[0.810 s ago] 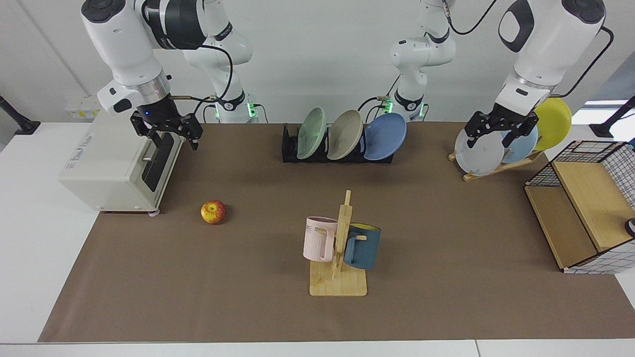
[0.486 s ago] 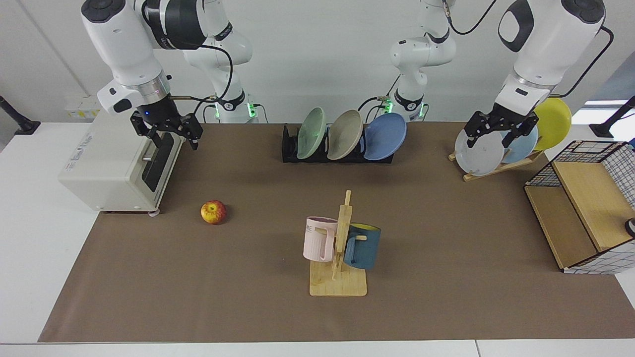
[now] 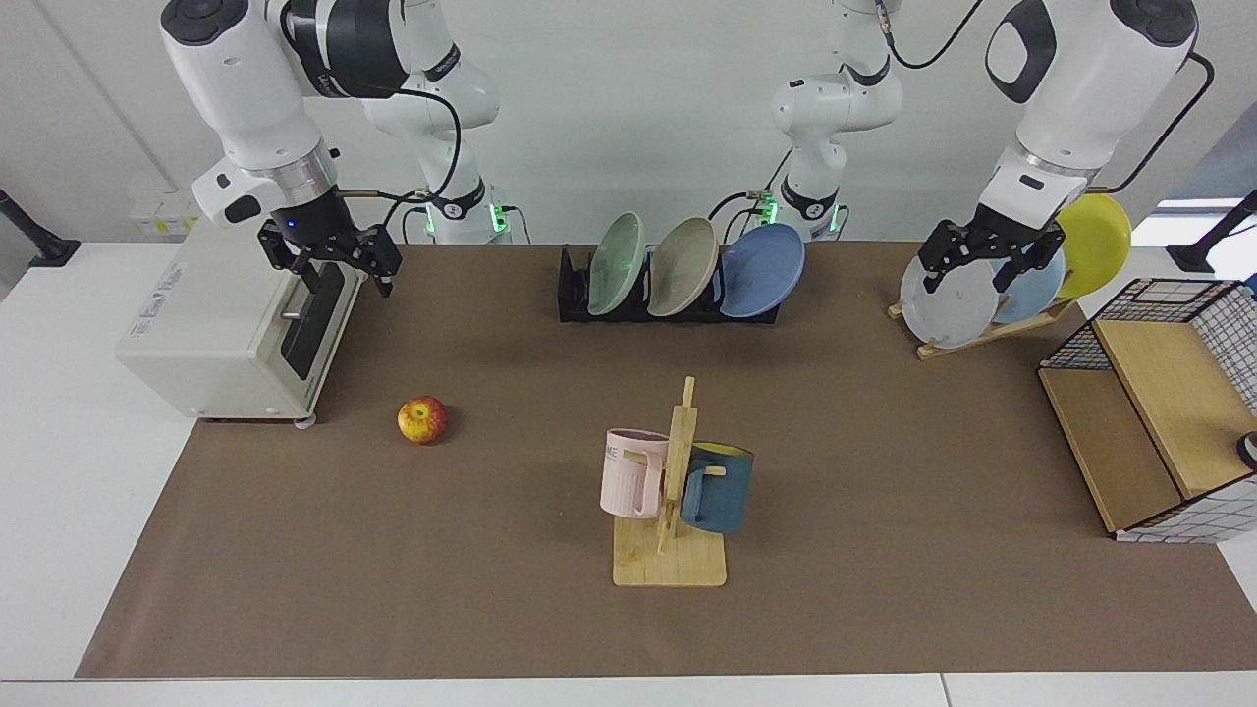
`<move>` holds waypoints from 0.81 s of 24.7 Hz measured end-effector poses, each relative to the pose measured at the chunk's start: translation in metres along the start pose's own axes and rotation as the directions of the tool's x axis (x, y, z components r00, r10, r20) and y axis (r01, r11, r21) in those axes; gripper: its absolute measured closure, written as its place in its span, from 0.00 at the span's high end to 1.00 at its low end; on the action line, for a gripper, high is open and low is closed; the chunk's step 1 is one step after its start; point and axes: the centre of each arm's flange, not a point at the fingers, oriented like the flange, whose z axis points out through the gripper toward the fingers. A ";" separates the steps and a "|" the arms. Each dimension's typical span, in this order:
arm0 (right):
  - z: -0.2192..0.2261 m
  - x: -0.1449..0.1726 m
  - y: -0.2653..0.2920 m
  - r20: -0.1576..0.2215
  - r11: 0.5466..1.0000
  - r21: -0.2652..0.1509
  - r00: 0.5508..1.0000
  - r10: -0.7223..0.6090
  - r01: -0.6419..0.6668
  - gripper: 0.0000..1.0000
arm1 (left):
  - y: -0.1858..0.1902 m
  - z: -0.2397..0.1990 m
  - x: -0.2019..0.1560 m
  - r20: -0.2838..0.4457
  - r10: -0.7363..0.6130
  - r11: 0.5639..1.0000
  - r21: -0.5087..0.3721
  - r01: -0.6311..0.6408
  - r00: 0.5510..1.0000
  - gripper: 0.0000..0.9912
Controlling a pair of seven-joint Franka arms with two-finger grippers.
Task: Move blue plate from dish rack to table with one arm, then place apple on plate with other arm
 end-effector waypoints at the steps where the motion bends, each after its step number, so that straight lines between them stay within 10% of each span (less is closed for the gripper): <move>1: 0.000 0.000 0.000 0.000 1.000 0.000 1.000 0.000 0.000 1.00 | 0.000 0.000 0.000 0.000 0.000 1.000 0.000 0.000 1.000 1.00; 20: 0.000 0.000 0.000 0.000 1.000 0.000 1.000 0.000 0.000 1.00 | 0.017 0.009 -0.009 0.025 -0.009 1.000 0.002 0.009 1.000 1.00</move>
